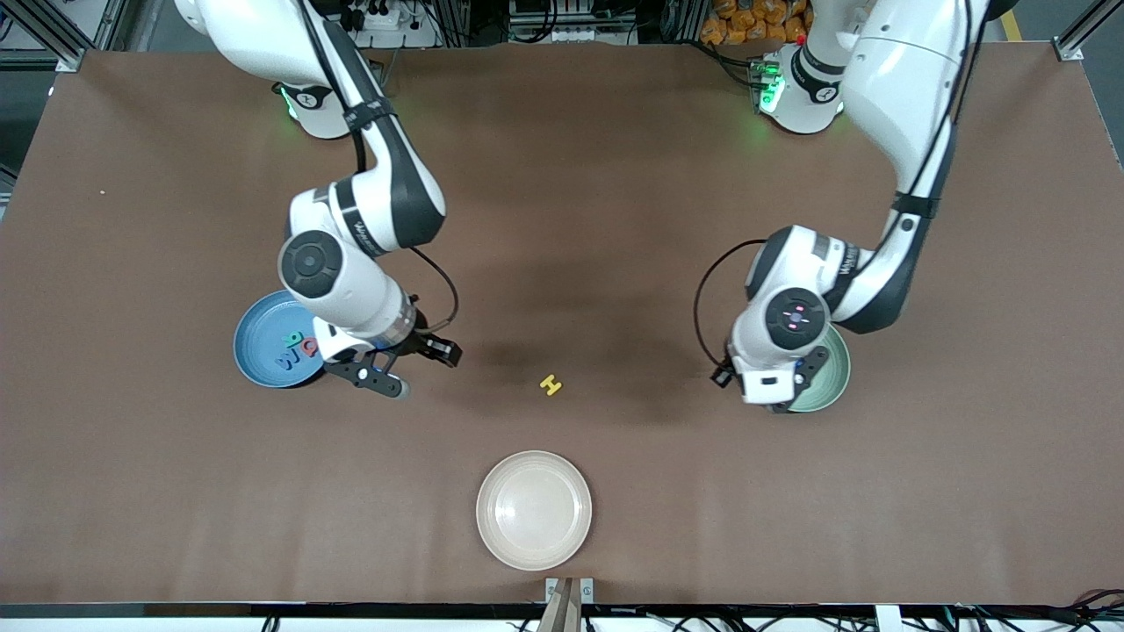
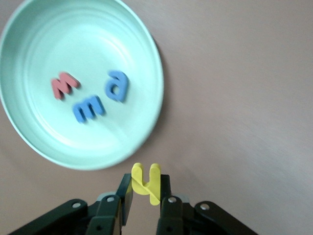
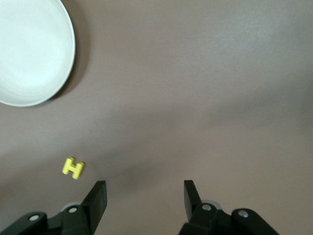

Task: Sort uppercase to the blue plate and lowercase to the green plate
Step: 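Place the yellow 'h' on the green plate while the right gripper returns, then lower the right gripper over the yellow 'H'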

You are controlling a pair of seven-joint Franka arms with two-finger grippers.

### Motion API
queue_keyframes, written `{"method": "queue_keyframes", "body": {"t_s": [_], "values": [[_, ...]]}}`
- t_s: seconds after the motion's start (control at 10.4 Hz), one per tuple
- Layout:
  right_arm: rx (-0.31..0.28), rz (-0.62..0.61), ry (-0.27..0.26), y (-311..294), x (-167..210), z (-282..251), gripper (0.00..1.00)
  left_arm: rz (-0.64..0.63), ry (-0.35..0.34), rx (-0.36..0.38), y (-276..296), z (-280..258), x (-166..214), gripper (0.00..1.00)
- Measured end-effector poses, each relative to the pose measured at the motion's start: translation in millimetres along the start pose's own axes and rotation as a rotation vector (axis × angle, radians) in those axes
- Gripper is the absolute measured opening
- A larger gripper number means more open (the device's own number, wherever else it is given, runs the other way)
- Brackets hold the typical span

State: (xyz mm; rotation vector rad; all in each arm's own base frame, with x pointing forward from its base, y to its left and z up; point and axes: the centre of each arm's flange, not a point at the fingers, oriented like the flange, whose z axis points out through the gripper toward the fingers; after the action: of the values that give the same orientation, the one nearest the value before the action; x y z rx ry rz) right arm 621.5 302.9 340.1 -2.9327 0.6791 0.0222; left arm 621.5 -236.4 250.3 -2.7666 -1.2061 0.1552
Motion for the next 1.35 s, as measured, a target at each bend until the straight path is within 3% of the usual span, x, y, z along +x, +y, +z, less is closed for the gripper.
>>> {"method": "queue_keyframes", "body": {"t_s": [0.29, 0.58, 0.87, 1.06, 1.35], "values": [[0.025, 0.148, 0.010, -17, -5, 9, 0.74, 0.022, -0.013, 0.036, -34, 17, 46, 0.27], [0.092, 0.245, 0.002, -48, -29, 38, 0.74, 0.039, -0.026, 0.038, -56, 20, 76, 0.27], [0.109, 0.308, 0.019, -81, -47, 69, 0.73, 0.048, -0.039, 0.043, -73, 26, 100, 0.27], [0.104, 0.296, 0.024, -96, -53, 87, 0.73, 0.034, -0.043, 0.040, -83, 27, 116, 0.49], [0.087, 0.273, 0.020, -109, -61, 106, 0.71, 0.018, -0.013, 0.017, -87, 15, 134, 0.92]]}}
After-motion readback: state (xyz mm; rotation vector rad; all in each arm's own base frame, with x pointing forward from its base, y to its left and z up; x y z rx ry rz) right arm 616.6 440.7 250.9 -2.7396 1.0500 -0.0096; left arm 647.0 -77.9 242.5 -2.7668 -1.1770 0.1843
